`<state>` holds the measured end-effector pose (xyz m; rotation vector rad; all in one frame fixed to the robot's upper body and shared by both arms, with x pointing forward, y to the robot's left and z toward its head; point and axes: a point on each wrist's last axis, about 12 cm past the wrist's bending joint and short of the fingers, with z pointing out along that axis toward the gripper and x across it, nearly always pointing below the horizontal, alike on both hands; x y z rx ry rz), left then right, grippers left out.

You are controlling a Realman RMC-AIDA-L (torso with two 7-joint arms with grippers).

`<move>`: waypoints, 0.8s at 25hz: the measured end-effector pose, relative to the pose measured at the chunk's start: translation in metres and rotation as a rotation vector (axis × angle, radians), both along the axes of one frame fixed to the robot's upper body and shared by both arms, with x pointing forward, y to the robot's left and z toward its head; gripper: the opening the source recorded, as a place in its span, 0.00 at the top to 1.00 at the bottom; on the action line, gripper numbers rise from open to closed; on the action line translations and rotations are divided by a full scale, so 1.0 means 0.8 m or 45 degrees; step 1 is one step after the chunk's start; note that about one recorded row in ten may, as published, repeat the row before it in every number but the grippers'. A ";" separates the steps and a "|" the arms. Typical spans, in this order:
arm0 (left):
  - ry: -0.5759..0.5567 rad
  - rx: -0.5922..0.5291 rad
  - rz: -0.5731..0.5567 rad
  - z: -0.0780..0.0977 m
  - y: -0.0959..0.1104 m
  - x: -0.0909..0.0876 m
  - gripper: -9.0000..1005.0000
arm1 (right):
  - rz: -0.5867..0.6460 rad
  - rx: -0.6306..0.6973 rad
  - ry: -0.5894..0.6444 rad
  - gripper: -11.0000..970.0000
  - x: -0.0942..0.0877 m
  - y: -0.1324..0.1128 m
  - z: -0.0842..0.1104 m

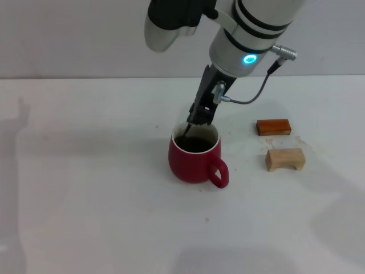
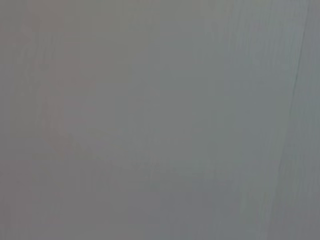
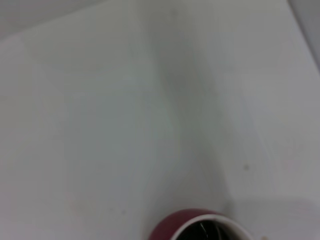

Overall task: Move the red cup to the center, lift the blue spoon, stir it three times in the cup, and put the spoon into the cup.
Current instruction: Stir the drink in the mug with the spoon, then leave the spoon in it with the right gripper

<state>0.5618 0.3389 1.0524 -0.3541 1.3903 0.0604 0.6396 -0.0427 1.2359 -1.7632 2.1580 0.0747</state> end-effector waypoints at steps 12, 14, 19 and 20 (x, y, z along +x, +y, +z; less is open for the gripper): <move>-0.010 -0.009 -0.002 0.001 -0.001 0.000 0.16 | -0.012 -0.090 0.018 0.85 -0.003 -0.007 -0.004; -0.011 -0.010 -0.002 0.001 -0.001 0.000 0.16 | 0.009 -0.083 0.038 0.85 -0.007 -0.003 -0.005; -0.018 -0.008 -0.002 0.002 -0.001 0.000 0.16 | 0.043 -0.049 0.061 0.85 -0.013 0.004 -0.004; -0.020 -0.008 -0.002 0.002 -0.001 0.000 0.16 | 0.050 -0.048 0.055 0.85 -0.013 0.007 -0.004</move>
